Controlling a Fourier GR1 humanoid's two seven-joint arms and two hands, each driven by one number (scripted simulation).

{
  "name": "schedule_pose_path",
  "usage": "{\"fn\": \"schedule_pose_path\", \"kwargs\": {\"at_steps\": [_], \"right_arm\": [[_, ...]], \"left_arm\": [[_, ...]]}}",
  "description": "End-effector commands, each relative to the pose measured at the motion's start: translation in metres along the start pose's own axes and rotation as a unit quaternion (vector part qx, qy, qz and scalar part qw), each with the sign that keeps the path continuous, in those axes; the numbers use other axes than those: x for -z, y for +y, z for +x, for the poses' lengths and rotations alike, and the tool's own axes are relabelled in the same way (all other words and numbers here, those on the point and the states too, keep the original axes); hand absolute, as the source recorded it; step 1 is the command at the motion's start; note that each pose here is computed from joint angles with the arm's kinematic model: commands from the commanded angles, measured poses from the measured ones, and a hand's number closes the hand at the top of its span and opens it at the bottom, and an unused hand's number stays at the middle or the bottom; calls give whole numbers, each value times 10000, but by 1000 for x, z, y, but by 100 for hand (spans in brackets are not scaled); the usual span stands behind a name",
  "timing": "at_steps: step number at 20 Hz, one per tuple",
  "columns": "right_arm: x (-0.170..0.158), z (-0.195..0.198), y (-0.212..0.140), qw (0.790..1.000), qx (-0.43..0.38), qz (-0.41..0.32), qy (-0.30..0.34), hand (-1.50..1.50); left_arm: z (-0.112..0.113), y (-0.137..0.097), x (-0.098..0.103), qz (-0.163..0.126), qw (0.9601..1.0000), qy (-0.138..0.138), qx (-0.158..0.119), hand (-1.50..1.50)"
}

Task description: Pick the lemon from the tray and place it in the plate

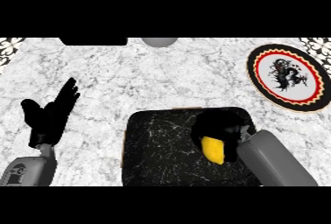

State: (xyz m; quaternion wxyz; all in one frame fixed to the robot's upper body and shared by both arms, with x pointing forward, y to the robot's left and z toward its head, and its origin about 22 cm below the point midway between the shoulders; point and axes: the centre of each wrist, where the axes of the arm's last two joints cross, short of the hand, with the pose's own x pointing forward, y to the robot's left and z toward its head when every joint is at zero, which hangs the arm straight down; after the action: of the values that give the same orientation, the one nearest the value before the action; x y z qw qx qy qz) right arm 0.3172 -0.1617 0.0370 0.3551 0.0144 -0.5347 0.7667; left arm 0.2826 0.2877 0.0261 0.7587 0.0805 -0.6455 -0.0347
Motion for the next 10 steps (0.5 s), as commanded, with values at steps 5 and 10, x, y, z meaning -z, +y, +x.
{"fn": "schedule_pose_path", "kwargs": {"at_steps": [5,10], "right_arm": [[-104,-31,43,9911,399,-1107,627,150],[-119,-5,19,9594,-19,-2741,662,150]], "left_arm": [[-10,-2,-2,147,9998,114,-82,0],[-18,18,0,107,9998,130,110,0]]}}
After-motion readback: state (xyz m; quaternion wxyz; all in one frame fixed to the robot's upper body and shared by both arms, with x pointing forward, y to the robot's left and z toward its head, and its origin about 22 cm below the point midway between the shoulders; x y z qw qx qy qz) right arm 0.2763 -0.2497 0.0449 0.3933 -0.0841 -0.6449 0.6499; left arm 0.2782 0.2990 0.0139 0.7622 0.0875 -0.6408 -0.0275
